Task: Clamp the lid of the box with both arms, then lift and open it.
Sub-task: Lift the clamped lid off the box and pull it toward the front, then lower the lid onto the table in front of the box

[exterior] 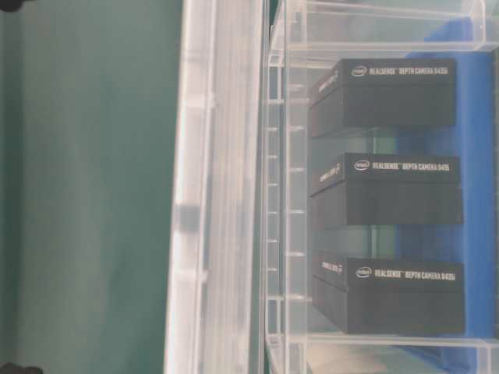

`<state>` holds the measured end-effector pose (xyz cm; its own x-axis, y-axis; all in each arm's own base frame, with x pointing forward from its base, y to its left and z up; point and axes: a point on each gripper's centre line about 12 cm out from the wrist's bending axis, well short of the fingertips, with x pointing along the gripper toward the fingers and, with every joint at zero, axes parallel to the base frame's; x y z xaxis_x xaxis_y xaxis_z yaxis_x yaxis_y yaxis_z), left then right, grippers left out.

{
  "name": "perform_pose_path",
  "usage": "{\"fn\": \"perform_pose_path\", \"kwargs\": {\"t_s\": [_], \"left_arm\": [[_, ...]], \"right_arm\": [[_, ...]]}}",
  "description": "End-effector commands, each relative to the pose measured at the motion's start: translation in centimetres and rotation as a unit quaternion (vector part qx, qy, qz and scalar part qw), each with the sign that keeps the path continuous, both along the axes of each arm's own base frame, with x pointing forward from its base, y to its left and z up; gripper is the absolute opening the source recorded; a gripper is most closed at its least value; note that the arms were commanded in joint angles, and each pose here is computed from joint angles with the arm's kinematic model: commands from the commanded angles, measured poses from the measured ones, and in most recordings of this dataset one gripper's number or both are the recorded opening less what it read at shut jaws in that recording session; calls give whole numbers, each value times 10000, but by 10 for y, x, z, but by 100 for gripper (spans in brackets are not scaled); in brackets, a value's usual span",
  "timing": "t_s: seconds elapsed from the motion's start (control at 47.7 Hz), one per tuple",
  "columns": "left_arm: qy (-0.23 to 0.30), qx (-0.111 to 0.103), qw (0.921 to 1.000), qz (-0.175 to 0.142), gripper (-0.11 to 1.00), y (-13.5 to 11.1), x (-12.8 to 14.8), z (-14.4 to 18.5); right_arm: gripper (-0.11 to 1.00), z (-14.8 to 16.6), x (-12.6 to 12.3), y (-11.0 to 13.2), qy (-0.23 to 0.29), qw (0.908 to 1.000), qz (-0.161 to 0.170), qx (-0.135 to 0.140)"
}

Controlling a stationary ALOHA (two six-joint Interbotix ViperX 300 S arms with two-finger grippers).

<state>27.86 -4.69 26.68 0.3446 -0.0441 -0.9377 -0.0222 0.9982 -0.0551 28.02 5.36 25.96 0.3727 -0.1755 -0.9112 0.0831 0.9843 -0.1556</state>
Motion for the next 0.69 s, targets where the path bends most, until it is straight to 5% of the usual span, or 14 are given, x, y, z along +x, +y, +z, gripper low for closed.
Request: {"fn": "perform_pose_path", "kwargs": {"t_s": [0.0, 0.671], "left_arm": [[-368, -41, 9993, 18, 1, -4, 10, 14], [-291, -26, 9996, -44, 1, -16, 20, 2]], "right_arm": [[0, 28, 16, 9, -496, 9988, -10, 60], [0, 16, 22, 23, -364, 9993, 12, 47]]}}
